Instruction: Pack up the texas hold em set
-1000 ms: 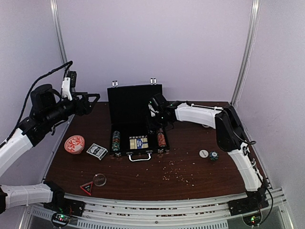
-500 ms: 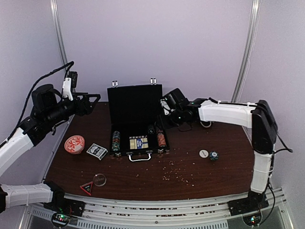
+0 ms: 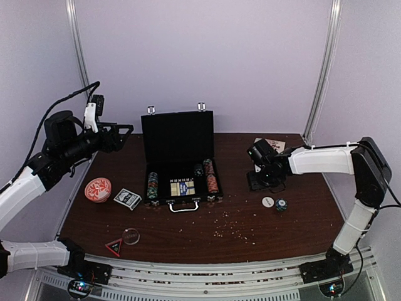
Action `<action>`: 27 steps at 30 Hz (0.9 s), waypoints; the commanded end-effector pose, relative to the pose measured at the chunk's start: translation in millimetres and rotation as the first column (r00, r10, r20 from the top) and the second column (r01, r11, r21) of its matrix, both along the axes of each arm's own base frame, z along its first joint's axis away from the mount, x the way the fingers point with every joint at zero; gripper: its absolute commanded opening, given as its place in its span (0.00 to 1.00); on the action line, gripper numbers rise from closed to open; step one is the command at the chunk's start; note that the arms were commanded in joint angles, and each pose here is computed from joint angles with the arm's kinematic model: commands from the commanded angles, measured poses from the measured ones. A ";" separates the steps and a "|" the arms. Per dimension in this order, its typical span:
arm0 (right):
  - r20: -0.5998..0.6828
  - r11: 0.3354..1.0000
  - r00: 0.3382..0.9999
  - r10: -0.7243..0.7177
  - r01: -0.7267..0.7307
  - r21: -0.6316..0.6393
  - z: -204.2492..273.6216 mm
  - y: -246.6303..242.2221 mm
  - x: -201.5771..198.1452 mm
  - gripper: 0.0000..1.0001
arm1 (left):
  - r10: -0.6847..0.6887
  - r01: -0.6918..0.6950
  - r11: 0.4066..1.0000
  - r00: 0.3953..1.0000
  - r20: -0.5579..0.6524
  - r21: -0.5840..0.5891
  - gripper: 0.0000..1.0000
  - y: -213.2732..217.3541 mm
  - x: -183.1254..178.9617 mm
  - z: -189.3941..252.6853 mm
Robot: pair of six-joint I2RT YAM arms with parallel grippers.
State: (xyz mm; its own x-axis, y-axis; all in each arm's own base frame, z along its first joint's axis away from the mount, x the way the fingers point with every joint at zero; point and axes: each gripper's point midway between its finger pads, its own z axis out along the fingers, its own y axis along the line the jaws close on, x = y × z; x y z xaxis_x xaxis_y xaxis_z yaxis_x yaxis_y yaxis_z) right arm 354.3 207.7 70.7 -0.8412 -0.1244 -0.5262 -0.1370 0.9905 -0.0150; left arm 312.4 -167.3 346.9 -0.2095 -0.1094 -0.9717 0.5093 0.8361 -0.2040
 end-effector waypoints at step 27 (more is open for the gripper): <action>-0.172 0.994 0.979 -0.108 0.110 0.000 -49.2 -42.7 -41.1 0.61 | -0.024 0.025 0.999 0.999 0.038 -0.026 0.82 -3.3 0.1 15.7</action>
